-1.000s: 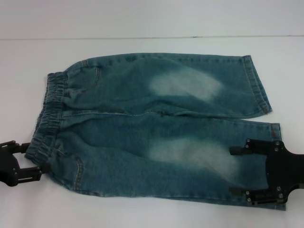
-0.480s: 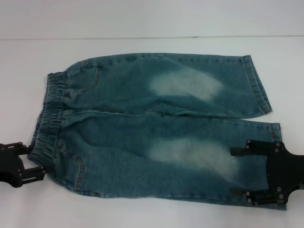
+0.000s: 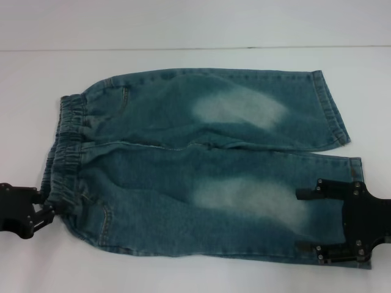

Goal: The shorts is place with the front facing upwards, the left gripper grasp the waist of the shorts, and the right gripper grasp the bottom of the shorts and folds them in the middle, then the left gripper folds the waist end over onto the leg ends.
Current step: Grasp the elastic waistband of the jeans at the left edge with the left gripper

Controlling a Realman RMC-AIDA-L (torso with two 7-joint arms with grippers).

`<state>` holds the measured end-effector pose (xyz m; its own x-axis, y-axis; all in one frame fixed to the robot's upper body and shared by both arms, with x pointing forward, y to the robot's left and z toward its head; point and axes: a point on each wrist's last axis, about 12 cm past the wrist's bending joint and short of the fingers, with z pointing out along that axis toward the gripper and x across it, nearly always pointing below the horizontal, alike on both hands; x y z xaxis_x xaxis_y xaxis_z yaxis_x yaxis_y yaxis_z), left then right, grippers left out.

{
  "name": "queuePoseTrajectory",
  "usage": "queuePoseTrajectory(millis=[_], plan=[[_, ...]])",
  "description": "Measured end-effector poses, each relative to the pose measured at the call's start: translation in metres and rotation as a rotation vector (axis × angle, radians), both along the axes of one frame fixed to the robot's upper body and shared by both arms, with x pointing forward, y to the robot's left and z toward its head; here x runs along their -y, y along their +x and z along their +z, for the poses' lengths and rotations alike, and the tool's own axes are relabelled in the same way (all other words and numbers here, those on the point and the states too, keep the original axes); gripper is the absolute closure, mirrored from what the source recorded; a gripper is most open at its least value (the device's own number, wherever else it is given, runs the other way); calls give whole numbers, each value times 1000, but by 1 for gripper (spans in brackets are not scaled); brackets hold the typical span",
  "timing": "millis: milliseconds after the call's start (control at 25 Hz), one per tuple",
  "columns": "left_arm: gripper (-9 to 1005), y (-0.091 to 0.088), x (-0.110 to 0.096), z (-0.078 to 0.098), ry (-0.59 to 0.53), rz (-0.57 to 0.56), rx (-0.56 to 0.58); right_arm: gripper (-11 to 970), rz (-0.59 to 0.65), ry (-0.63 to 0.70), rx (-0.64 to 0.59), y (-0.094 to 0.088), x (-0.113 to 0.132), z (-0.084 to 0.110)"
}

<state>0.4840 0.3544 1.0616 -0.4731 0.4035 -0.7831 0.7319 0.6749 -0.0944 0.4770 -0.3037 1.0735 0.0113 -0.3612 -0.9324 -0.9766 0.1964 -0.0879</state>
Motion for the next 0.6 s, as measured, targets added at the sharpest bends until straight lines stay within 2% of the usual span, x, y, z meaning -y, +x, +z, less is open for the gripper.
queuePoseTrajectory(millis=[200, 440, 600], plan=[[720, 0, 0, 0, -5, 5, 0, 103, -2, 2, -10, -1, 1, 0], [950, 2, 1, 2, -9, 1, 4, 103, 13, -14, -56, -2, 6, 9], [948, 3, 2, 3, -10, -8, 5, 103, -16, -73, -112, -3, 21, 25]])
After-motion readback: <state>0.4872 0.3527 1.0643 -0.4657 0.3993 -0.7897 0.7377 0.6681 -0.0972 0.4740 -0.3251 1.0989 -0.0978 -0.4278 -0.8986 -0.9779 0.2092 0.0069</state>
